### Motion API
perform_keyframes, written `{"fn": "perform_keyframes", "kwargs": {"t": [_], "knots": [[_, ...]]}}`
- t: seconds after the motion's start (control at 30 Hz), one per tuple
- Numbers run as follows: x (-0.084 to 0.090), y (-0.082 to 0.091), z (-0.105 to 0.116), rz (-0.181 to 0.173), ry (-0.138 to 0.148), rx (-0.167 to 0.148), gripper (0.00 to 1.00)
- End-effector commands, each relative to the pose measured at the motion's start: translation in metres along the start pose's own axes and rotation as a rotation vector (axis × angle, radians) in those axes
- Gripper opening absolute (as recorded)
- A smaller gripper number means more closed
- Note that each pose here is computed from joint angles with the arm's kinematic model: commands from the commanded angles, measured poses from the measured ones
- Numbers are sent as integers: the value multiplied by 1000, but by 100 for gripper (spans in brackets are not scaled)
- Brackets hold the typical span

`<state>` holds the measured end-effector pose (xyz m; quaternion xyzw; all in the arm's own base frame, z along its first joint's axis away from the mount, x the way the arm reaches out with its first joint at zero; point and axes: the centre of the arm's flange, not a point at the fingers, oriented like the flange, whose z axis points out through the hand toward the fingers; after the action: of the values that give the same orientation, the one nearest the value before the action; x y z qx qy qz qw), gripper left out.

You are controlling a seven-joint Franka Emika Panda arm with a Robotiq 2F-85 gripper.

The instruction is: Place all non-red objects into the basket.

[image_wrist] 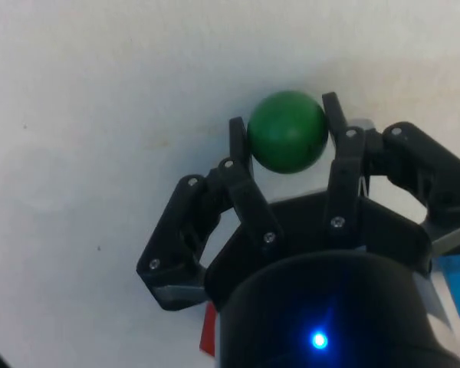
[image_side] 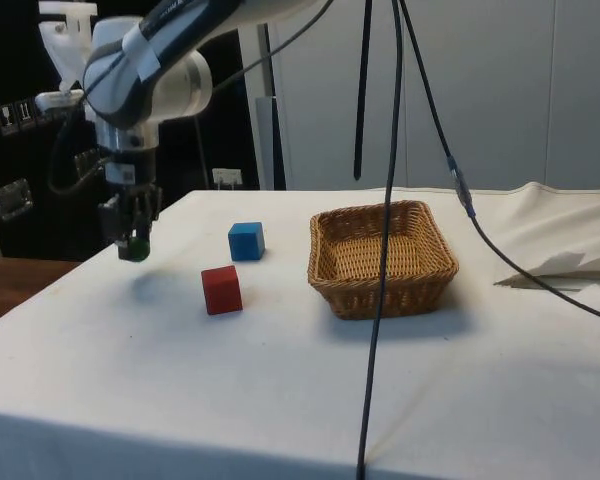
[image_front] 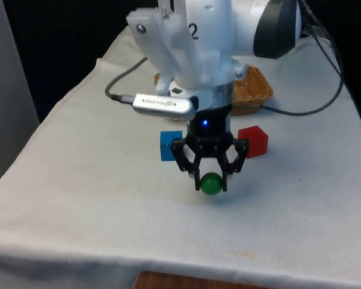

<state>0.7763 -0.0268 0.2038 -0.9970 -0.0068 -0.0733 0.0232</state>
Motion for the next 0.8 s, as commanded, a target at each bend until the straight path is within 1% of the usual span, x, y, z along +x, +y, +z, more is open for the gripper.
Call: {"fn": "perform_keyframes", "kwargs": {"t": [0.0, 0.07, 0.1, 0.2, 0.23, 0.27, 0.5, 0.57, 0.6, 0.77], "knots": [[0, 0, 0, 0, 0, 0, 0], [-1, 2, -17, -3, -3, 1, 0], [-1, 2, -21, -3, -4, 1, 0], [-2, 3, -31, -4, -6, 4, 0], [-2, 4, -29, -2, -11, 6, 0], [-3, 4, -38, -5, -11, 5, 0], [-9, 8, -63, -11, -24, 13, 0], [-9, 8, -63, -10, -28, 18, 0], [-11, 9, -69, -13, -26, 15, 0], [-18, 12, -85, -21, -32, 22, 0]]}}
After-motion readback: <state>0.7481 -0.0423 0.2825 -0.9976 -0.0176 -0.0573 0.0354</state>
